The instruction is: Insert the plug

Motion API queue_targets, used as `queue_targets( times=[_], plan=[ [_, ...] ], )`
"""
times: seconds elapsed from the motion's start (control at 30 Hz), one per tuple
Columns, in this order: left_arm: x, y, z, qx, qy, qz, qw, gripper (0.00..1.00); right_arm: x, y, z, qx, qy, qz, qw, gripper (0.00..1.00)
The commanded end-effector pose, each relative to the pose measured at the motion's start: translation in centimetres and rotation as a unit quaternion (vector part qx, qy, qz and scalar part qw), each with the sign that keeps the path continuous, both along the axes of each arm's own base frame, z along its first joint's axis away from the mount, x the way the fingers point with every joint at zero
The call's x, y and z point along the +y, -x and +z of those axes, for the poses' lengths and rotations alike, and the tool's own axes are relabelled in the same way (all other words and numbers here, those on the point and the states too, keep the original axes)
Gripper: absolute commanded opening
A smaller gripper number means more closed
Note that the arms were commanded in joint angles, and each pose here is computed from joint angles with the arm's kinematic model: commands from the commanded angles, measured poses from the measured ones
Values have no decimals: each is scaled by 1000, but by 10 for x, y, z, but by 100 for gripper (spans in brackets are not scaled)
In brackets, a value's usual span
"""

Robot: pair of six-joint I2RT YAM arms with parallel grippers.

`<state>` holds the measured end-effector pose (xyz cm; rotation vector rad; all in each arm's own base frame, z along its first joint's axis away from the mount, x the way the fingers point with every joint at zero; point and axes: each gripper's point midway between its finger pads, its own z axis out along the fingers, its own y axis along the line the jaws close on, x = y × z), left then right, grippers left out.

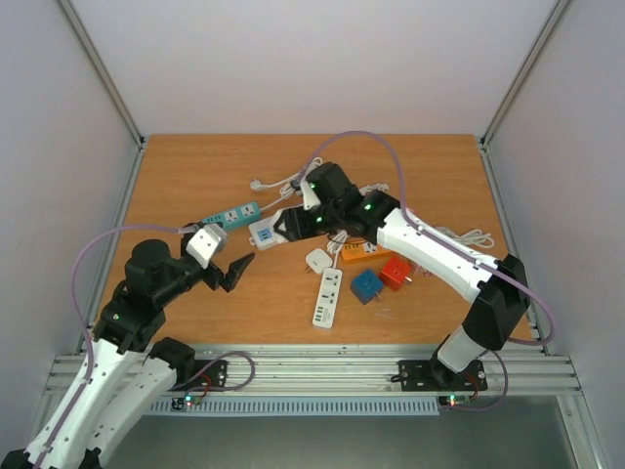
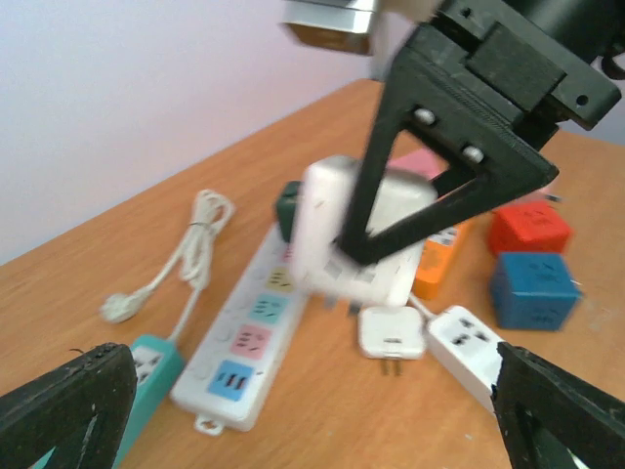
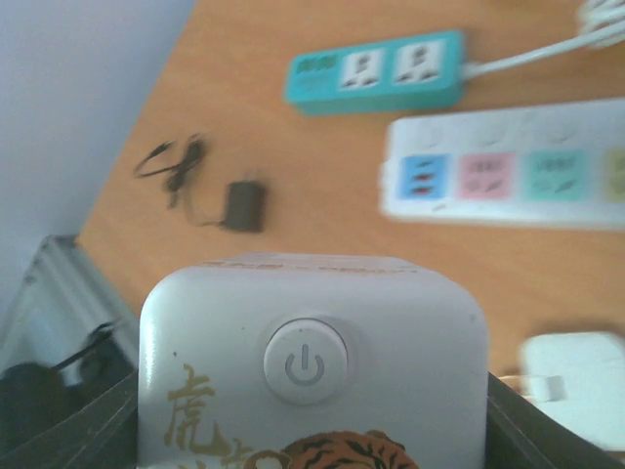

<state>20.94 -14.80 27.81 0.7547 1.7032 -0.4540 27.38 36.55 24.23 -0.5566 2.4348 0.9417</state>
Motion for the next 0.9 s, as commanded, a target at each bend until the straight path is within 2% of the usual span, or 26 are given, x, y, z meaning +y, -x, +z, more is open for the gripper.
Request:
queue_targets(
  times=[0.0,0.2,0.3,0.67,0.87],
  plan=[
    [32,-19,41,-43,44,119,991,99,-27,-51,-18,-66,46,-5,997,39],
    [45,-22,49,-40,56,160,985,99,-37,-98,-69,-108,148,0,983,39],
    [47,-23,47,-43,48,163,985,99,-37,-114,-84,-117,175,-7,978,38],
    [47,-23,44,-41,46,163,985,100,-27,-145,-114,-151,186,-18,971,38],
    [47,-26,40,-40,40,166,985,99,-39,-163,-117,-158,216,-51,962,37]
  ],
)
